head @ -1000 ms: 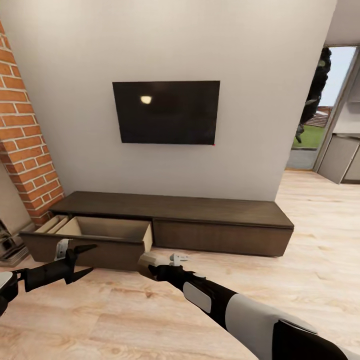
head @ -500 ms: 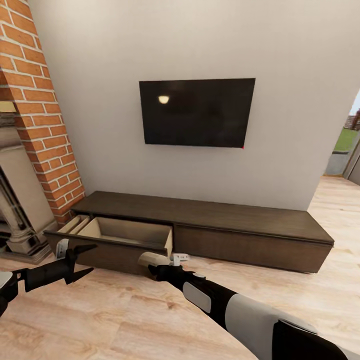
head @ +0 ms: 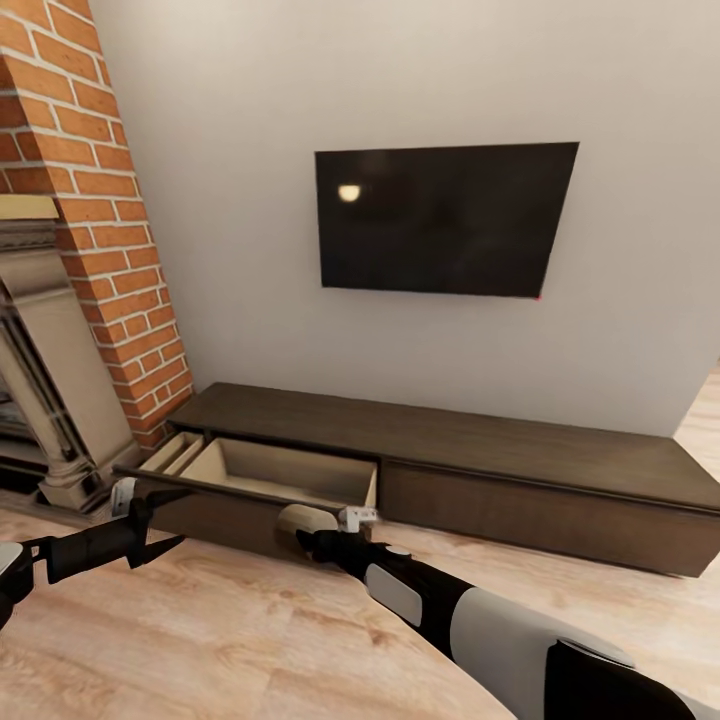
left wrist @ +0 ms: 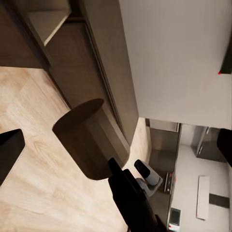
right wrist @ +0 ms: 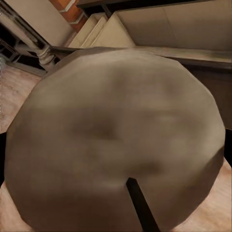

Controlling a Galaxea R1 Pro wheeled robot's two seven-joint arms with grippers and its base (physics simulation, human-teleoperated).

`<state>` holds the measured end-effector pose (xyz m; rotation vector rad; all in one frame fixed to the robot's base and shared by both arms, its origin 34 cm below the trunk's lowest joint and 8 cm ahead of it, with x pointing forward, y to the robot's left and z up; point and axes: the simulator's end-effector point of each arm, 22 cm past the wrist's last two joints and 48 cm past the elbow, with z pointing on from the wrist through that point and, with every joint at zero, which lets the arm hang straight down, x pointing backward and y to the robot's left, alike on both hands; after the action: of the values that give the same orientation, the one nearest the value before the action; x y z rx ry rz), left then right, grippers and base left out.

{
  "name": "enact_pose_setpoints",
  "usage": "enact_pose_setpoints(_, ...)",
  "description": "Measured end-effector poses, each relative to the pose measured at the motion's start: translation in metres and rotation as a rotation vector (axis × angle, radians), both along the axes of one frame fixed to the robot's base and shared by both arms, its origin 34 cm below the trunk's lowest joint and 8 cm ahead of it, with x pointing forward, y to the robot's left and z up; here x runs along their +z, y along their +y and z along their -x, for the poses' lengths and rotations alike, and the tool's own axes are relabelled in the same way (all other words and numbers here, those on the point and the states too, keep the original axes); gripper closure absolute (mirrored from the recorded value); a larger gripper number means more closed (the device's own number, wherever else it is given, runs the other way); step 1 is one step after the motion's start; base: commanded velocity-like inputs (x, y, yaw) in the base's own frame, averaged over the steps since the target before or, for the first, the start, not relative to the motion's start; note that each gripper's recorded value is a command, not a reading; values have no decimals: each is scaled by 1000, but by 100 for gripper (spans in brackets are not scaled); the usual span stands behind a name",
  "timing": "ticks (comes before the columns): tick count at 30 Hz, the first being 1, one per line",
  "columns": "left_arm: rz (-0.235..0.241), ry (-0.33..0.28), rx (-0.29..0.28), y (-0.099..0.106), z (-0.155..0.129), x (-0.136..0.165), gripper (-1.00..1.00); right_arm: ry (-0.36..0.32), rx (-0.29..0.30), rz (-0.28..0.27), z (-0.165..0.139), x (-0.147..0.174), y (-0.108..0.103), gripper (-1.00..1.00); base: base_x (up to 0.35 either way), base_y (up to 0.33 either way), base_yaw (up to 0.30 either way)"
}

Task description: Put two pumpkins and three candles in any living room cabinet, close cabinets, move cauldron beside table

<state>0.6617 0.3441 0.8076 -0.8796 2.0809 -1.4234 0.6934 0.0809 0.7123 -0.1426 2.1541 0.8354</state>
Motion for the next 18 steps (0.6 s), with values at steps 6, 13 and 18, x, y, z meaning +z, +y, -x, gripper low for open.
enact_pose_setpoints(6,0,3,0,0,0,-2,-100,-5,5,-9,0,2,3,100,232,179,20)
enact_pose_setpoints(13,-3,-19,-14,-5,-2,7,-100,-2,1,-9,0,1,2,100,75,14,1)
enact_pose_setpoints(18,-35,-78,-58,-13,3,33,-100,-1,-4,-7,-2,4,0,100,4,1,0)
